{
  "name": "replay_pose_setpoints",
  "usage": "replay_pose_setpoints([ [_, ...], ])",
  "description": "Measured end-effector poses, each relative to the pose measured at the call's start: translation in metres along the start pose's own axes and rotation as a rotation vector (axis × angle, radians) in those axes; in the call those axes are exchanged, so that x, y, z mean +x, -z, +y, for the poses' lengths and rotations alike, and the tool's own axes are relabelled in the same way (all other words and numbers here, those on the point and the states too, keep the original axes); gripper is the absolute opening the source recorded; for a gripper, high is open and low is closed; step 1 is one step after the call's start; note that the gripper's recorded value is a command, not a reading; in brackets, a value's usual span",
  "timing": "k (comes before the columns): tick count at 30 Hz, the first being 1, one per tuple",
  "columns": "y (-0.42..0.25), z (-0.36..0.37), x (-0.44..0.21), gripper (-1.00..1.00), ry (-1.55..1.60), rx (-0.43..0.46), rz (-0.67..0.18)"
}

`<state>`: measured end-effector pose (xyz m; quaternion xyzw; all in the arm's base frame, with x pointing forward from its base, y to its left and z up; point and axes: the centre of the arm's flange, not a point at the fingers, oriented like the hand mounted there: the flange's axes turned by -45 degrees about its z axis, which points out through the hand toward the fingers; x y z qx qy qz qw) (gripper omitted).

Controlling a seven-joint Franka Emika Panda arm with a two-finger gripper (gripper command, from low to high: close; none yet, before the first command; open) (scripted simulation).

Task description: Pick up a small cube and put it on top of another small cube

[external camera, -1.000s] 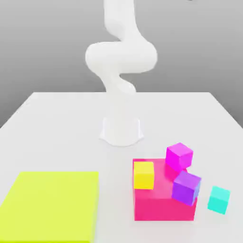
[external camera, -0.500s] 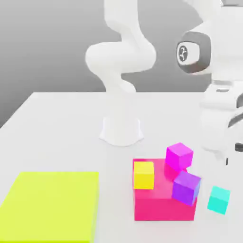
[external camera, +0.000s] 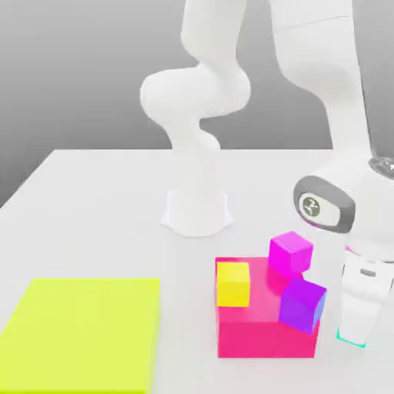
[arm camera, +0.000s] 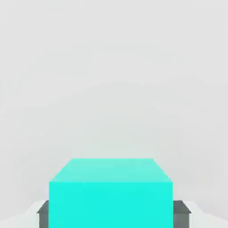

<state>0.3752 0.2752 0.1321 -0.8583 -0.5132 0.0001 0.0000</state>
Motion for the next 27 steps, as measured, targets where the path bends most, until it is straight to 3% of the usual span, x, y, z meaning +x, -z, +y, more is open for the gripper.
replay_pose_setpoints([
  [8, 0.067, 0.006, 0.002, -1.0, 0.001, -0.008, 0.008],
  [18, 0.201, 0.094, -0.069, -1.0, -0.388, -0.023, 0.009],
  [23, 0.146, 0.094, -0.078, -1.0, -0.442, 0.001, 0.001],
  [24, 0.138, 0.094, -0.078, 1.0, -0.443, 0.001, 0.0],
  [27, 0.138, 0.095, -0.079, 1.0, -0.446, 0.001, 0.0],
])
